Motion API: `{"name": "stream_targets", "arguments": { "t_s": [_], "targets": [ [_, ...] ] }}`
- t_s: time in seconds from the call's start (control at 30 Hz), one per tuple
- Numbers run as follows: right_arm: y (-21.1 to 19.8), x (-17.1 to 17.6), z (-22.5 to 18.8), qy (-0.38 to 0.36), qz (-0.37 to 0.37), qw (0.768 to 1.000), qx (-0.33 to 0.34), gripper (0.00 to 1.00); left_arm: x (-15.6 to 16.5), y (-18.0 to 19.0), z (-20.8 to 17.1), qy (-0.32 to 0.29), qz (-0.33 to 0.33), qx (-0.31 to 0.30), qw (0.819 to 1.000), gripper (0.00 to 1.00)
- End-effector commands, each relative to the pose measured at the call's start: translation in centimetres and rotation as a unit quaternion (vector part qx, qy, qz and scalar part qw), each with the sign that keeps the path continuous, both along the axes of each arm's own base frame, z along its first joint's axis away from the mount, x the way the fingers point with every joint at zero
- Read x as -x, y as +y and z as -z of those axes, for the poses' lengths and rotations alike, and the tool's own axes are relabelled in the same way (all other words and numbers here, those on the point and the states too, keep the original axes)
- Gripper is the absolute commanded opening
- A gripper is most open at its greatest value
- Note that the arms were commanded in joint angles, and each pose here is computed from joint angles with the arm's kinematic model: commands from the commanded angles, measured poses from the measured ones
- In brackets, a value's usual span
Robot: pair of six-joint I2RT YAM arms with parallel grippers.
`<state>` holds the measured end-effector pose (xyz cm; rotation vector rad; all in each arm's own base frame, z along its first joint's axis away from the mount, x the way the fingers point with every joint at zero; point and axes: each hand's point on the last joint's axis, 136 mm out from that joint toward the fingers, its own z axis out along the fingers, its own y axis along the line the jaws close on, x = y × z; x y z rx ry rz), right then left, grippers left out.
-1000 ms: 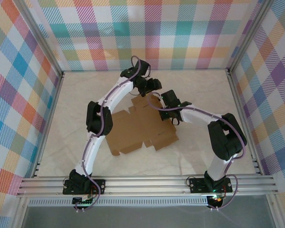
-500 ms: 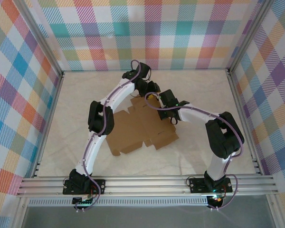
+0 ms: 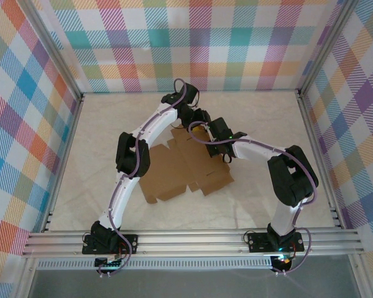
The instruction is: Fold the paper box
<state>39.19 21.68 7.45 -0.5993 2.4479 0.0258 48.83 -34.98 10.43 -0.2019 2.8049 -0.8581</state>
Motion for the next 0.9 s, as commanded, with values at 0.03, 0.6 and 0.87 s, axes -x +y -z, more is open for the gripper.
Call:
{"name": "stream_targets", "arguments": {
  "t_s": [0.03, 0.6, 0.87],
  "targets": [
    [0.7, -0.2, -0.3, -0.006, -0.011, 1.0, -0.004, 0.0, -0.9, 0.8, -3.0, -0.031, -0.01, 0.006, 0.999, 0.62],
    [1.1, 0.0, -0.4, -0.003, -0.016, 1.0, -0.01, 0.0, -3.2, 1.8, -4.1, -0.088, -0.022, -0.01, 0.996, 0.85],
    [1.1, 0.0, -0.5, -0.002, -0.017, 1.0, -0.011, 0.0, -4.1, -0.2, -2.5, -0.074, -0.019, 0.036, 0.996, 0.74]
  ]
}}
